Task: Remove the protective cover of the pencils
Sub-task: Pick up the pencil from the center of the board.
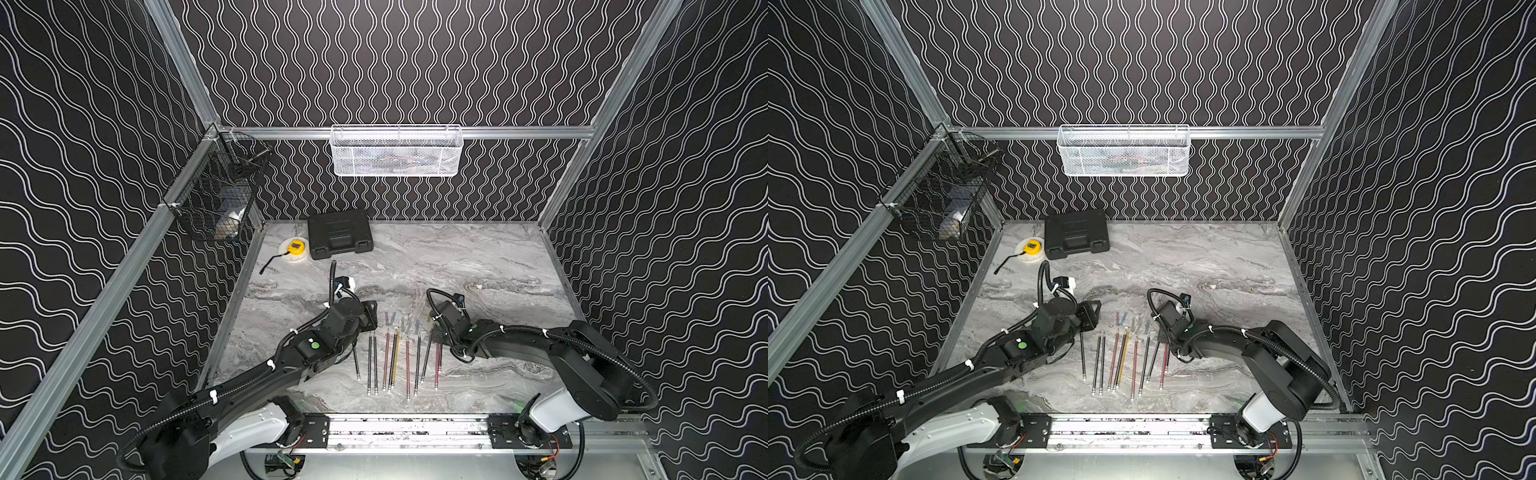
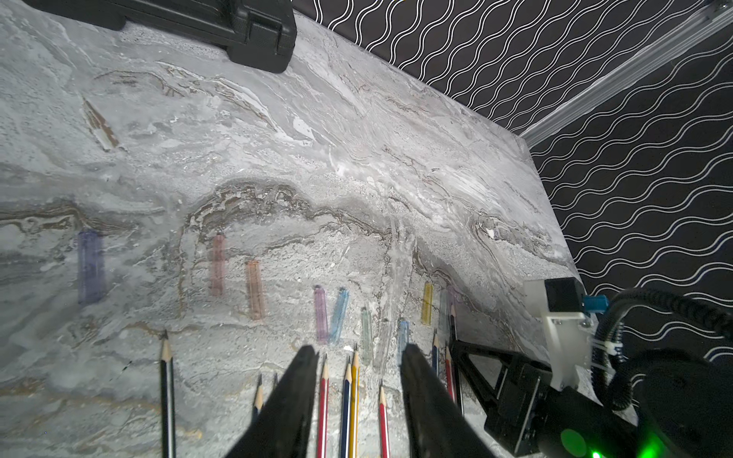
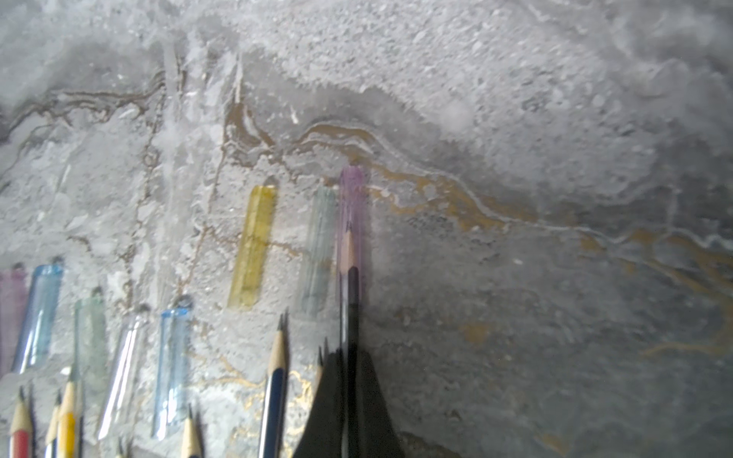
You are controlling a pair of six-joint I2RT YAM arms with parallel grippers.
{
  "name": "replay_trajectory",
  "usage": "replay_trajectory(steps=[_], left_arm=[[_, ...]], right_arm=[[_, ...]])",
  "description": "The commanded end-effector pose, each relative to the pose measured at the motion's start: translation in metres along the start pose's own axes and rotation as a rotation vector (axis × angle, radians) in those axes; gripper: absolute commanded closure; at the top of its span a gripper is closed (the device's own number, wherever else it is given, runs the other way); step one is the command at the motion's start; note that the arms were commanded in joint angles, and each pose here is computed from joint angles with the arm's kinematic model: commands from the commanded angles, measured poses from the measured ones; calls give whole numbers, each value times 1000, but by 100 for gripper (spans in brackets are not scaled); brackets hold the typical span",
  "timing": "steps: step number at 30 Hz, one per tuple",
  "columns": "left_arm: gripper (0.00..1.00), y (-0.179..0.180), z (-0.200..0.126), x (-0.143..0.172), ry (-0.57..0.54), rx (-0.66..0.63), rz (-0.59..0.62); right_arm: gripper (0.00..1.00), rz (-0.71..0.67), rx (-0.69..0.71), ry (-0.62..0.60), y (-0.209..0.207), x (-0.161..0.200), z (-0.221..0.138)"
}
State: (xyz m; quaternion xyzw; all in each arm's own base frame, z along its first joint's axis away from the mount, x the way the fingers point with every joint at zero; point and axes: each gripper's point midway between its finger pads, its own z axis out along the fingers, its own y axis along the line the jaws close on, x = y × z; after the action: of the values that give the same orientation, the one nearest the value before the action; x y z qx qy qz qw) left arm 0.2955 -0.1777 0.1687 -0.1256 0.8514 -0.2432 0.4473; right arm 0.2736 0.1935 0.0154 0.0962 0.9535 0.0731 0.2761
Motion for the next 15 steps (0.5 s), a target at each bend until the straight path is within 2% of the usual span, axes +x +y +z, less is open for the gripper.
replay_trajectory(steps=[1, 9, 15], left_arm=[[60, -3, 0, -5, -19, 18, -19], [60, -8, 0, -3, -1, 48, -13], [60, -22, -1, -1, 20, 121, -7]], right_arm=[[100, -39, 39, 118, -12, 28, 0], [100, -18, 29, 77, -16, 21, -11], [100, 3, -55, 5, -13, 13, -32]])
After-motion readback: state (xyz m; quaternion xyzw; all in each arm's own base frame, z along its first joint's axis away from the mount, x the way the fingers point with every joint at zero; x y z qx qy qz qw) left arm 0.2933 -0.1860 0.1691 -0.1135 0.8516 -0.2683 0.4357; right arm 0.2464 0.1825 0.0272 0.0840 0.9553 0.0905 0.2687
